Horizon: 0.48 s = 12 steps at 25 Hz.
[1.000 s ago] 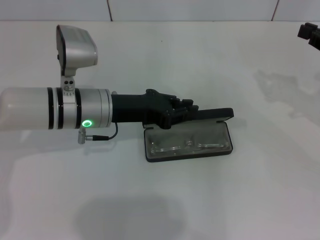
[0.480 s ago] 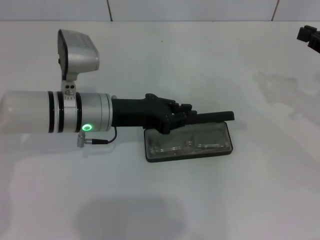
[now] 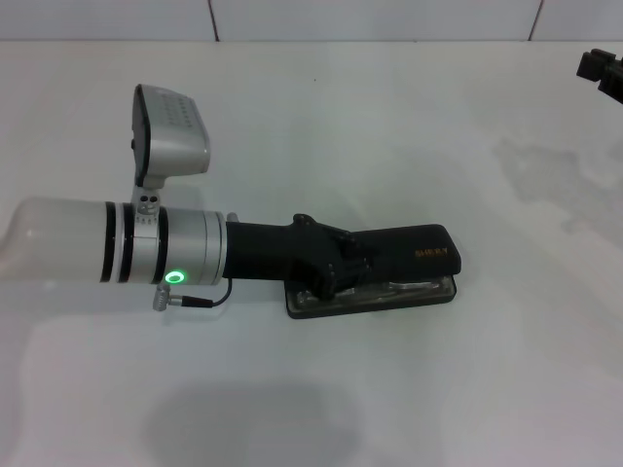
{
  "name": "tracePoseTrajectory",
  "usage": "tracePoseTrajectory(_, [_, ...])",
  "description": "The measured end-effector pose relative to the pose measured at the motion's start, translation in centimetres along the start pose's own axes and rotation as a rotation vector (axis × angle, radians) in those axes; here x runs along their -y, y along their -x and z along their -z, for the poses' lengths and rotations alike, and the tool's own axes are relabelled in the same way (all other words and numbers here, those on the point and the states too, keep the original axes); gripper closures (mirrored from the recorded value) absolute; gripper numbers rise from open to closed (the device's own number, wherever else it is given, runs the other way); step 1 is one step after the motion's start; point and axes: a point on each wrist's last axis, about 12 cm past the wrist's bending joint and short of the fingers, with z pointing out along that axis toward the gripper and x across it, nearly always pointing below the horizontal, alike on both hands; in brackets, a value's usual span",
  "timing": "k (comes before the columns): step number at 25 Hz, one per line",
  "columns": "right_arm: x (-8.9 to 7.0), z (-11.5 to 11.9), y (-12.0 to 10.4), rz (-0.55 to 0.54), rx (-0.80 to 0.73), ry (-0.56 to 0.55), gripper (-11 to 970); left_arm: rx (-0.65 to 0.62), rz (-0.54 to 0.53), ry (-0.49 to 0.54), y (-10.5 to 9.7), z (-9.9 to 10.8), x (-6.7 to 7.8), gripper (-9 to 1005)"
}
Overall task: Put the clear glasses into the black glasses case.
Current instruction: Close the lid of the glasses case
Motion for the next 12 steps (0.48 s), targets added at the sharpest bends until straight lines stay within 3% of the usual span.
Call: tracePoseTrajectory(12, [-0.20, 0.00, -0.24, -0.007, 0.000, 0.015, 845, -0.010, -0.014, -0.033, -0.56, -0.10, 0.58, 759])
